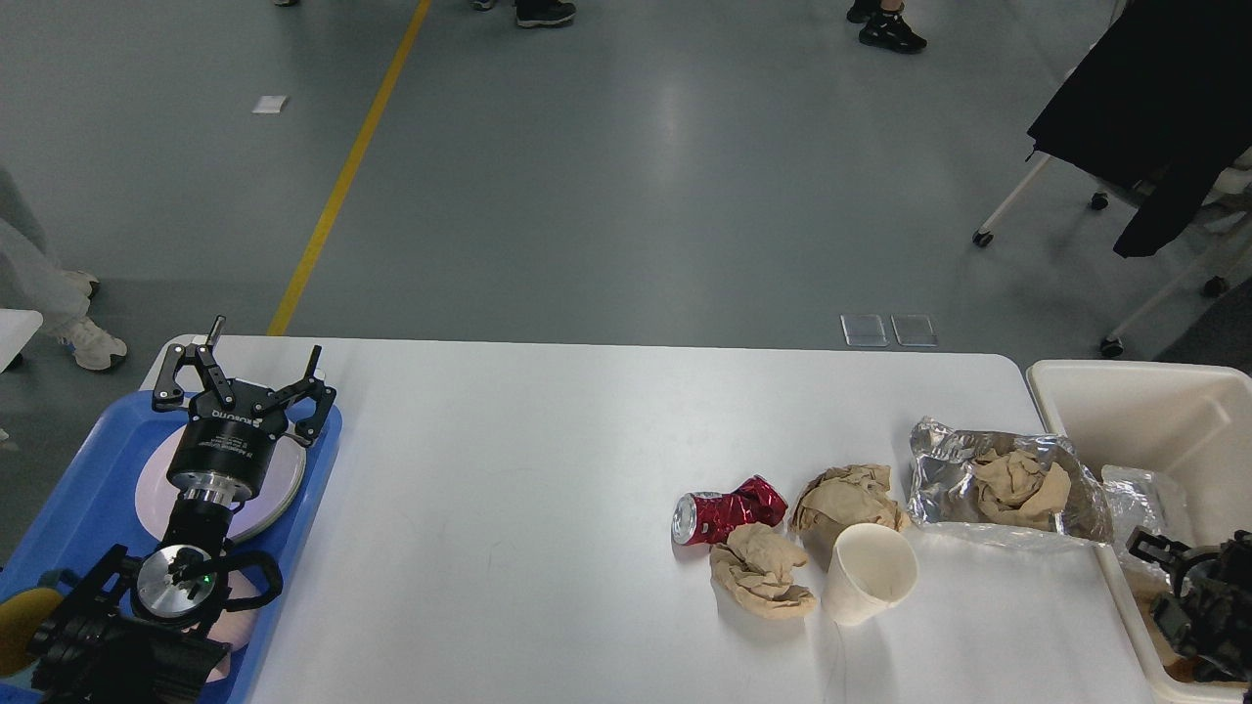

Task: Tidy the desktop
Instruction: 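Move the right gripper to the foil-wrapped crumpled paper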

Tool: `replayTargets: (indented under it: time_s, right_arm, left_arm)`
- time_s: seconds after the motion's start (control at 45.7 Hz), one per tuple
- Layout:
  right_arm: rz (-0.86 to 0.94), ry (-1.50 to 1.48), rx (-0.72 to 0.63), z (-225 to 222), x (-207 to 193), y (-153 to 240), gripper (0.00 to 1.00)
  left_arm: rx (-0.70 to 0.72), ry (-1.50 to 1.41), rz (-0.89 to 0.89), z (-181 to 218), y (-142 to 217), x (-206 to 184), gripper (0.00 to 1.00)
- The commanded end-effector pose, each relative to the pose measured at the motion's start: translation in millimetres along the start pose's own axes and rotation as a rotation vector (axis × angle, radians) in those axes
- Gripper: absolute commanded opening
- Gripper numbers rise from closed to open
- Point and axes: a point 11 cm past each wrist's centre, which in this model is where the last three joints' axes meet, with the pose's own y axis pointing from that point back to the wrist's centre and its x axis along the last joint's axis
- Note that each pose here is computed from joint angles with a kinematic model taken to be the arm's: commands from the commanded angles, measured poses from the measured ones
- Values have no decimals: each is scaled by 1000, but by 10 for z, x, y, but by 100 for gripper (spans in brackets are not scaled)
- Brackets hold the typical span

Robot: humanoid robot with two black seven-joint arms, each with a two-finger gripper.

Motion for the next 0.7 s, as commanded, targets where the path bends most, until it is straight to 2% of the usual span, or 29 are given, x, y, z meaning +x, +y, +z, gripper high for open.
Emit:
replayTargets:
  time_s: [0.0, 0.088, 0.285, 0.46, 0.679]
  right_arm:
    - [-42, -27, -28, 129, 153, 14, 100]
    - [-117, -46, -60, 325, 287, 66, 100]
    - [-220, 139, -36, 204, 839, 413, 100]
    - [-361, 314, -3, -55, 1194, 1083, 100]
    - [-568, 504, 72, -666, 1534, 1963, 100]
  left_arm:
    - [-1, 0, -1, 1, -3, -3, 97]
    - [-1, 0, -1, 1, -3, -3, 97]
    - [-1, 0, -1, 1, -3, -3, 97]
    - [-1, 0, -1, 1, -3, -3, 97]
    - [1, 0, -1, 0, -3, -3, 97]
